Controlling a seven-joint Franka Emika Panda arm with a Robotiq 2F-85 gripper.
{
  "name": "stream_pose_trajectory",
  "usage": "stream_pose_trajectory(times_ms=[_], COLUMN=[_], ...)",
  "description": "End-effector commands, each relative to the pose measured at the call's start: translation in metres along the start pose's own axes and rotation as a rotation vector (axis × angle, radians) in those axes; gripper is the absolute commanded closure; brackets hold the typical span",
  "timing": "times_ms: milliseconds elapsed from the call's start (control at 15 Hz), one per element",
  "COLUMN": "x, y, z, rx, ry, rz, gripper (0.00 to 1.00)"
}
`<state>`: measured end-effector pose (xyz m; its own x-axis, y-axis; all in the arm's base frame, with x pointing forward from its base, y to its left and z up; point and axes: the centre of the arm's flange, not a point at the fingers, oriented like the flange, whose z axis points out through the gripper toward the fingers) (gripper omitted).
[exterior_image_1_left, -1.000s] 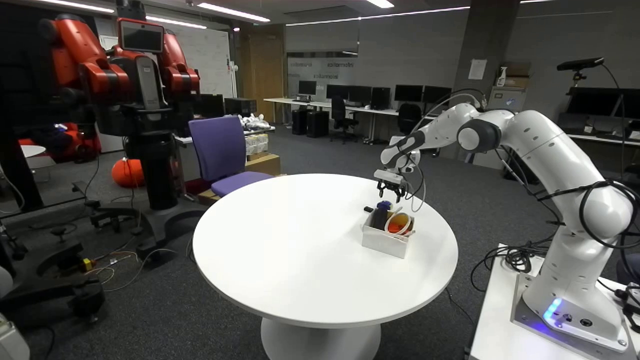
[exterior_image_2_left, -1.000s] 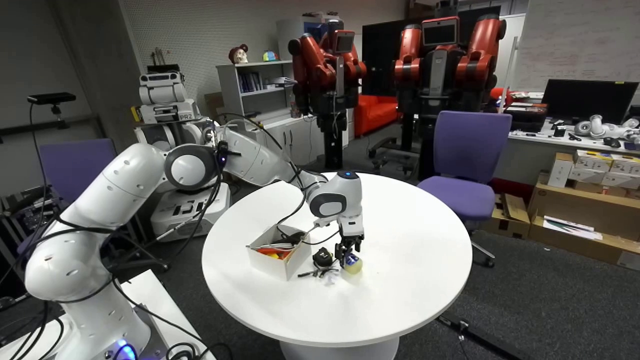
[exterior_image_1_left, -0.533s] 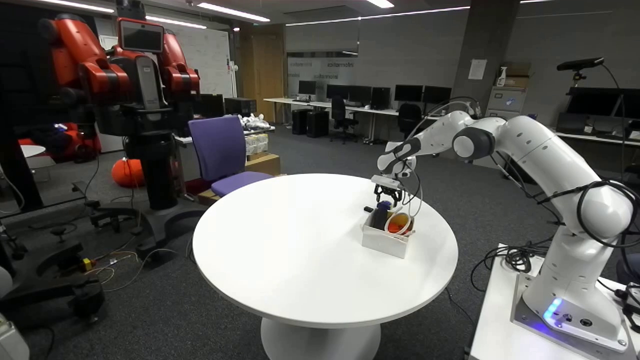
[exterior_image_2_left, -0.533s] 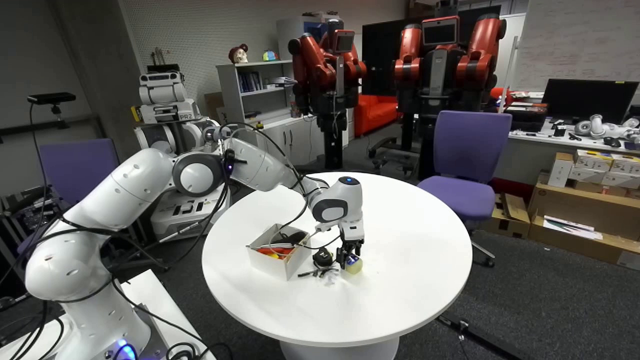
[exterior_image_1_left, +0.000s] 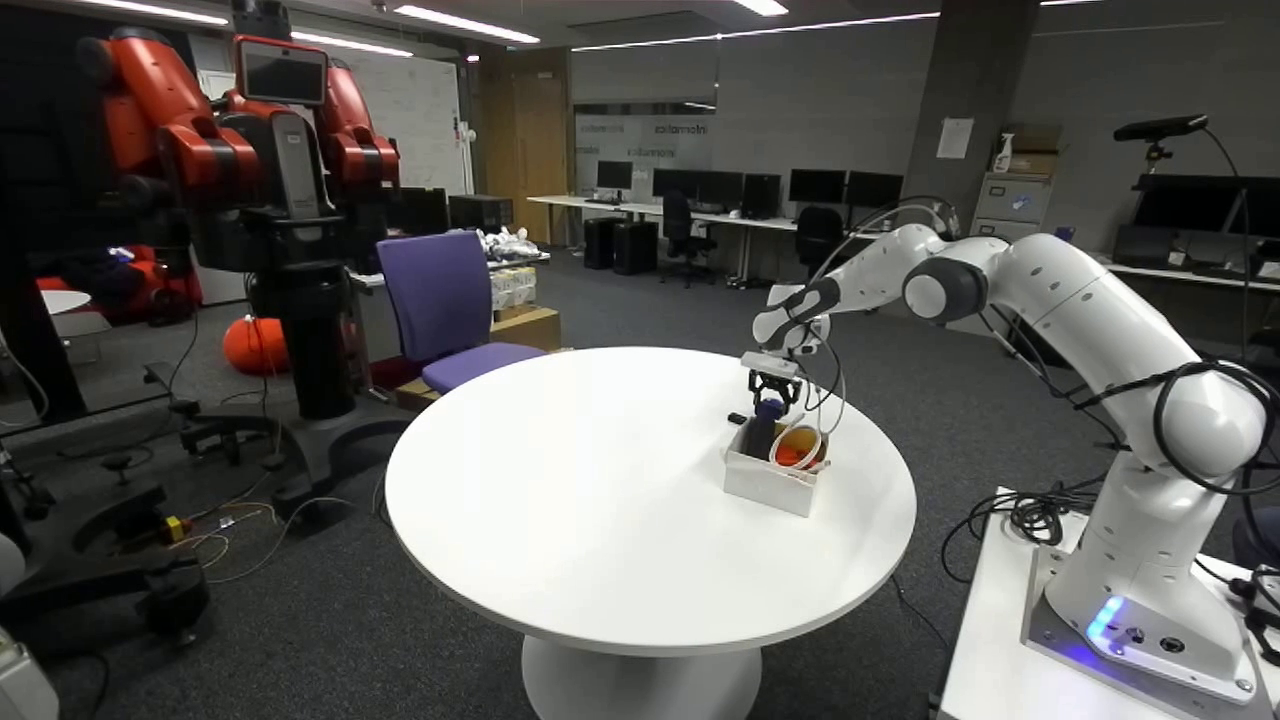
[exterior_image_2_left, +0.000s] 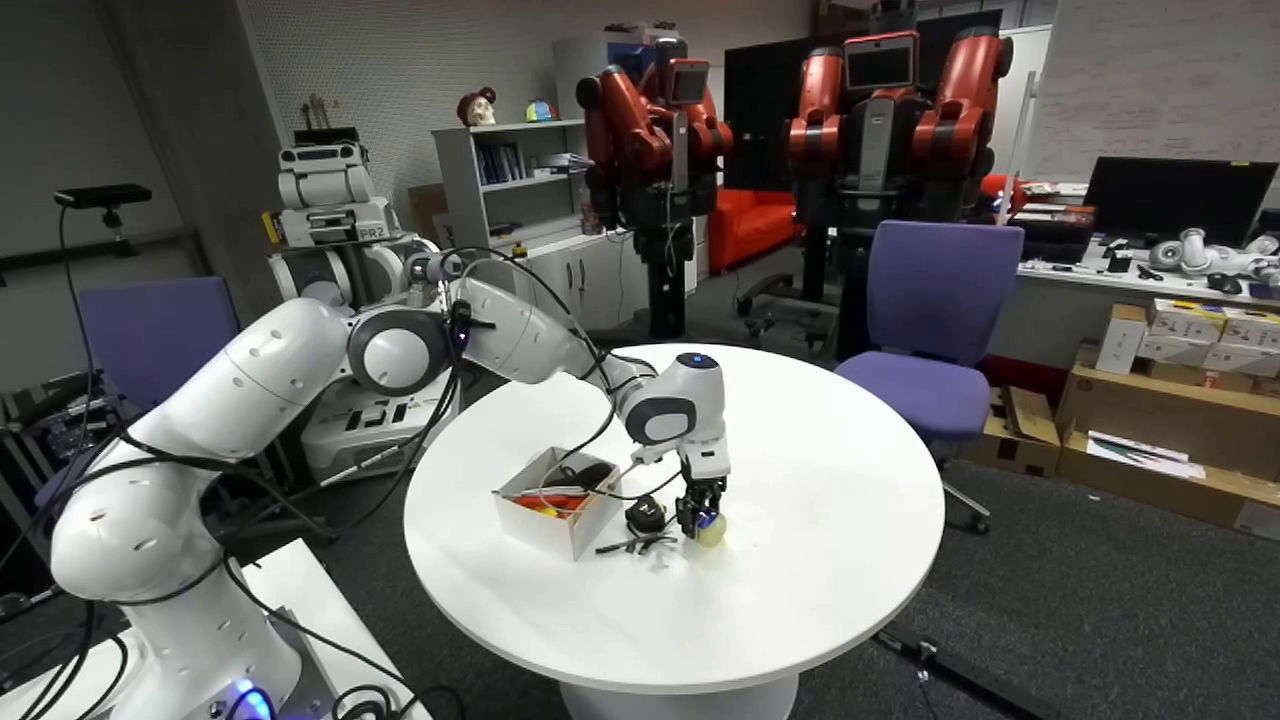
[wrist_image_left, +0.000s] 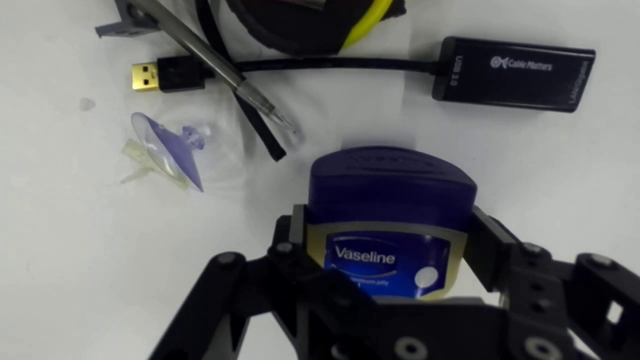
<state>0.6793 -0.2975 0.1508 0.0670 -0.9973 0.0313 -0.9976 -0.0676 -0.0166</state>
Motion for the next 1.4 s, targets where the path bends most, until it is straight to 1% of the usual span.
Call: stream_pose_trajectory(times_ms=[0, 267, 467, 667, 1000, 1333], x=[-0.005, -0.020, -0.041, -0.079, -0.155, -0.223], y=[0.022, 0.049, 0.063, 0.074, 0.102, 0.123], z=[-0.047, -0.096, -0.123, -0.141, -0.148, -0.136], rx=[0.063, 0.136, 0.145, 0.123, 0.061, 0.045], ry=[0.026, 0.061, 0.065, 0.062, 0.071, 0.089], rz=[-0.063, -0.189, -0.297, -0.403, -0.551, -0.690], gripper=[0.47, 0.47, 0.47, 0.47, 0.47, 0.47])
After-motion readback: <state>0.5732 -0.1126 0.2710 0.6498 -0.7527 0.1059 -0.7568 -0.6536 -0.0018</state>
